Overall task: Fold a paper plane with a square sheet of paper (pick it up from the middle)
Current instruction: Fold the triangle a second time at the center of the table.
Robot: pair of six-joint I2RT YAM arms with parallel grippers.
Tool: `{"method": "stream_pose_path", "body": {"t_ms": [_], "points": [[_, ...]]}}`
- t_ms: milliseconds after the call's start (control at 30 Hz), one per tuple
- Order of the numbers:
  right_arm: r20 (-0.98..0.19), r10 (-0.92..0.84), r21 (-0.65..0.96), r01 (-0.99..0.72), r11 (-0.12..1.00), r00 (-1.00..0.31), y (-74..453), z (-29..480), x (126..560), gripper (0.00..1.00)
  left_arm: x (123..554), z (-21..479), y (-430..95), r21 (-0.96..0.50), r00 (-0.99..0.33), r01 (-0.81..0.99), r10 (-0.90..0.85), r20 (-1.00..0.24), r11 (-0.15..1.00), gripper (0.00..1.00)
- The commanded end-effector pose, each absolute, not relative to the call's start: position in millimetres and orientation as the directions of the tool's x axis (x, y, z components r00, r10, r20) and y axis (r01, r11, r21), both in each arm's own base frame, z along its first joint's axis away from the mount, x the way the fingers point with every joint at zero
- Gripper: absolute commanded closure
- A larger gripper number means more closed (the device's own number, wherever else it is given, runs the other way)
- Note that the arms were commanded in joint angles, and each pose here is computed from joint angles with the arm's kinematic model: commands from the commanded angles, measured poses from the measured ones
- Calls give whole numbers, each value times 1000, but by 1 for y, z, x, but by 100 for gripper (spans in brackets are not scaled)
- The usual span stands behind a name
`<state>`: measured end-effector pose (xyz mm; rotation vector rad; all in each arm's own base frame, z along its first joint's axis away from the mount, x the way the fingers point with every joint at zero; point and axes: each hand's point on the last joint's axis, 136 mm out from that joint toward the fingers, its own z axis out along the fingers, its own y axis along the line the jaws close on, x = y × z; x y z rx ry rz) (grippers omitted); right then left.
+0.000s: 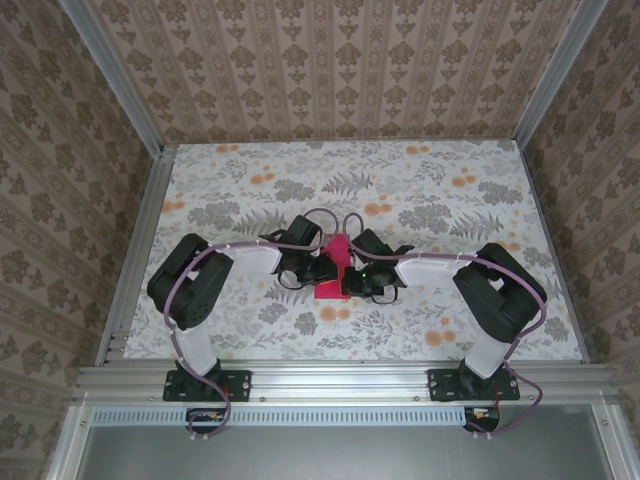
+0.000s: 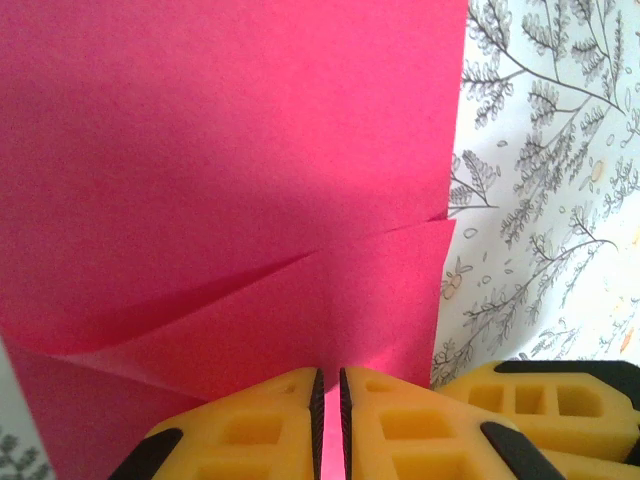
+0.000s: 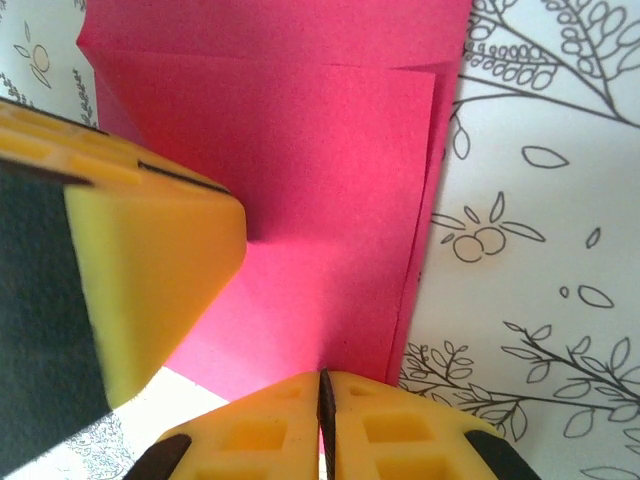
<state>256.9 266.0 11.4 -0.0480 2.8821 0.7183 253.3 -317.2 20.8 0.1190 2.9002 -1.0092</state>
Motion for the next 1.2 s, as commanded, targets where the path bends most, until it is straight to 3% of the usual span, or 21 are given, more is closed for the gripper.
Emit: {"method": "stream_pose_path", "body": {"t_ms": [0, 400, 667, 900, 1167], "points": [[-56, -7, 319, -25, 947, -998, 228, -21, 222, 88, 268, 11, -301, -557, -993, 100, 46, -110, 824, 84], [-39, -34, 302, -45, 952, -999, 222, -24, 213, 88, 298, 7, -271, -527, -993, 76, 14, -121, 846, 84], [-53, -32, 311, -47, 949, -998, 225, -20, 218, 88, 314, 40, -270, -565, -982, 122, 18, -187, 816, 84], [-70, -32, 335, -54, 941, -997, 231, -13, 222, 88, 298, 74, -284, -646, -974, 157, 11, -225, 747, 83], [-150, -18, 438, -83, 895, -989, 250, 19, 241, 87, 269, 46, -304, -656, -988, 142, 61, -145, 742, 85]]}}
